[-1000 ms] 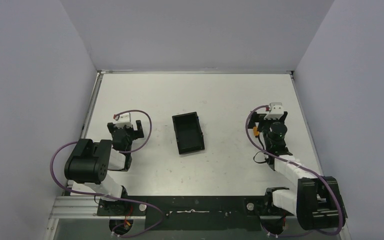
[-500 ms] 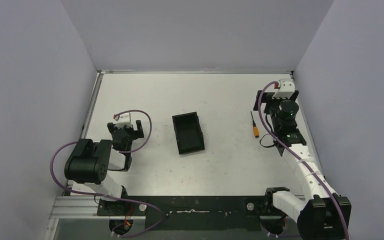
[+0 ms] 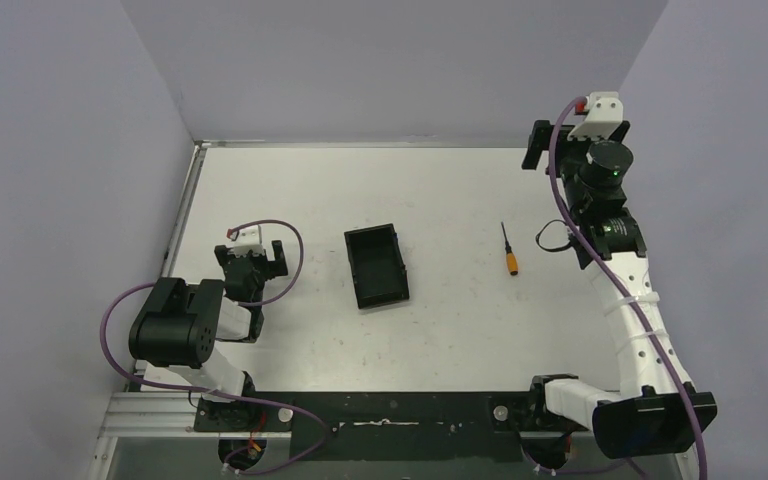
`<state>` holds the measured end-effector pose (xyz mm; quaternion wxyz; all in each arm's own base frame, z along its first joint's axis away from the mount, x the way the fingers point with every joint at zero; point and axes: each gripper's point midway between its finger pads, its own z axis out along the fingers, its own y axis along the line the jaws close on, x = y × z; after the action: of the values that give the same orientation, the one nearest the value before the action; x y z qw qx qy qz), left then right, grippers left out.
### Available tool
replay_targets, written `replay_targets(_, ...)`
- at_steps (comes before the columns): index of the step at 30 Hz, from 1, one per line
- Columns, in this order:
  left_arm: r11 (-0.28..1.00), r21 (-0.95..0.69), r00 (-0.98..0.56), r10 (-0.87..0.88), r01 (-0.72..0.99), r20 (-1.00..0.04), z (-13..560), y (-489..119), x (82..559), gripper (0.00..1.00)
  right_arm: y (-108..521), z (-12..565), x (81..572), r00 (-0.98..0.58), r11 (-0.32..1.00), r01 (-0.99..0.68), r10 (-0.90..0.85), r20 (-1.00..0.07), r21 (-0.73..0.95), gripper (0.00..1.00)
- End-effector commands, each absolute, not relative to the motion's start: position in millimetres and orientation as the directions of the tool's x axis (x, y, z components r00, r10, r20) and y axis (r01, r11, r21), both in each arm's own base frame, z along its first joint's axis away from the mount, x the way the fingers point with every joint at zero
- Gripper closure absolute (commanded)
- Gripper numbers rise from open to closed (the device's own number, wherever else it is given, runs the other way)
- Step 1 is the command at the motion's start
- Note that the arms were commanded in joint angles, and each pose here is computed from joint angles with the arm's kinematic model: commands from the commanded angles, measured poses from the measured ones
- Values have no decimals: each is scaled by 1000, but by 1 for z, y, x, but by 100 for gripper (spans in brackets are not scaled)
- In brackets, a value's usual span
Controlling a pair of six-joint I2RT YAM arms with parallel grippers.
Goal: Put the screwdriver in the bin
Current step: Pick up the screwdriver from the center of the board.
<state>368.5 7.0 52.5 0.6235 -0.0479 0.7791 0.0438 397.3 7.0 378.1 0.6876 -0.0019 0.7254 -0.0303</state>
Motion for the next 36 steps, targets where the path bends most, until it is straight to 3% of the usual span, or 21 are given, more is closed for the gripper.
replay_targets(1, 993, -2, -142, -19, -119, -990, 73, 4, 381, 3, 2, 396, 399, -69, 997, 62, -49, -996, -53, 0)
replay_targets(10, 993, -1, -142, -18, -119, -990, 73, 4, 381, 3, 1, 403, 409, -131, 996, 68, -54, -990, -63, 0)
replay_targets(20, 993, -2, -143, -19, -119, -990, 73, 4, 381, 3, 1, 368, 435, -236, 995, 73, -42, -971, -61, 0)
replay_targets(29, 993, -2, -142, -19, -119, -990, 74, 4, 381, 3, 8, 278, 469, -444, 997, 44, -36, -895, -62, 0)
replay_targets(36, 993, -2, -143, -20, -119, -989, 73, 4, 381, 3, 8, 194, 466, -606, 998, 36, -16, -795, -47, 0)
